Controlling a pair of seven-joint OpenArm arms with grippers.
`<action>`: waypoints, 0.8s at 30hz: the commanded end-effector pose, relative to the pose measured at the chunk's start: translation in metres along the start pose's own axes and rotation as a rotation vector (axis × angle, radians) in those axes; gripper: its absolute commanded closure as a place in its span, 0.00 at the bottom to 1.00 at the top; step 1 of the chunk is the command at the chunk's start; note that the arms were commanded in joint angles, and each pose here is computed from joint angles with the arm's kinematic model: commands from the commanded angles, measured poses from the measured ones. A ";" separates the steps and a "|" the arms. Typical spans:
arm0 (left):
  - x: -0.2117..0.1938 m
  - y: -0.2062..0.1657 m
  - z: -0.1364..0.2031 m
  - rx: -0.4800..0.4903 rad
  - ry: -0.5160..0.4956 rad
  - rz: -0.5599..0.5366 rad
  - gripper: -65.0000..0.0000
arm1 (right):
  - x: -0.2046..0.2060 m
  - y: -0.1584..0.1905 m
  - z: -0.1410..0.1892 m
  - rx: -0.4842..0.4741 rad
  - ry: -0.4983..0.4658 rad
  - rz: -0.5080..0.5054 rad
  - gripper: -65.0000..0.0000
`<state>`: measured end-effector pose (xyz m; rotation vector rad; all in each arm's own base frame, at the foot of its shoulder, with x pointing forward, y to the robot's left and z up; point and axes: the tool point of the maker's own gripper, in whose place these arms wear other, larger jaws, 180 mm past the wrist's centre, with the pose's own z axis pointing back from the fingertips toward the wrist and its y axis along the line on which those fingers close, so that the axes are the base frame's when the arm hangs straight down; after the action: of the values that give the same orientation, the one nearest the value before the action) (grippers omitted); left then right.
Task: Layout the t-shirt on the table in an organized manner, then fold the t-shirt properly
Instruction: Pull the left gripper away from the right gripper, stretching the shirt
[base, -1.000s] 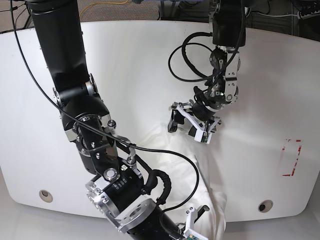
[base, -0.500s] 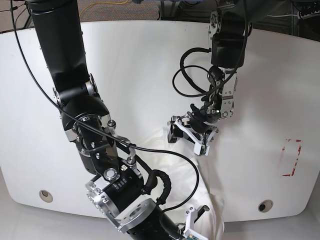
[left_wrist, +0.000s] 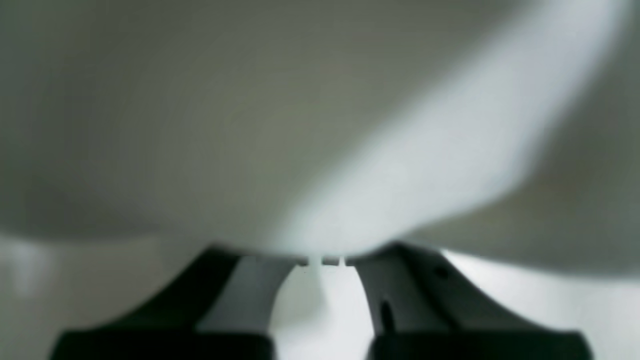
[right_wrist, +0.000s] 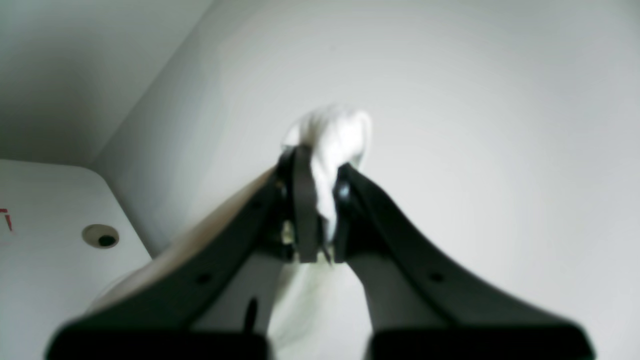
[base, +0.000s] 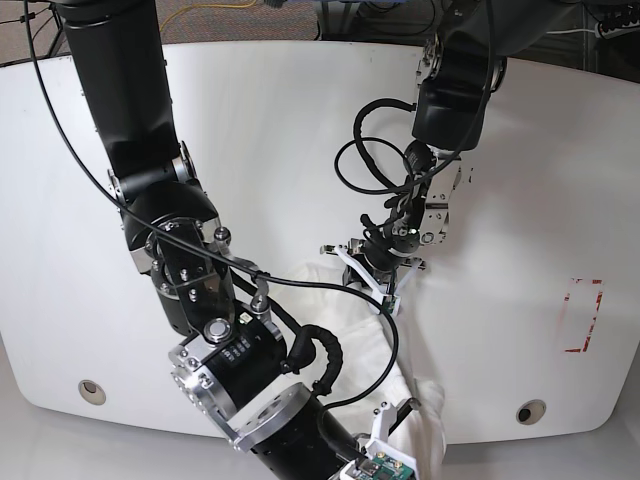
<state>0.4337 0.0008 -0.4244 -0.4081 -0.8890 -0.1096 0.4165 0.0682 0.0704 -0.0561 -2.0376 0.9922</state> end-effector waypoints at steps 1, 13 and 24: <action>-0.013 0.002 0.002 0.019 0.056 -0.009 1.00 | 0.017 -0.015 0.000 -0.036 -0.054 0.018 0.99; 0.013 0.033 0.059 0.076 -0.038 -0.115 1.00 | -0.007 -0.051 0.012 -0.123 0.002 0.003 0.99; 0.055 0.078 0.136 0.207 -0.123 -0.174 1.00 | -0.051 -0.088 0.019 -0.174 0.111 -0.018 0.99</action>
<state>0.3809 0.1207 -0.3583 -0.1609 -0.9618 -0.1577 0.4621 -0.0124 0.0654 -0.1583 -1.9574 0.8147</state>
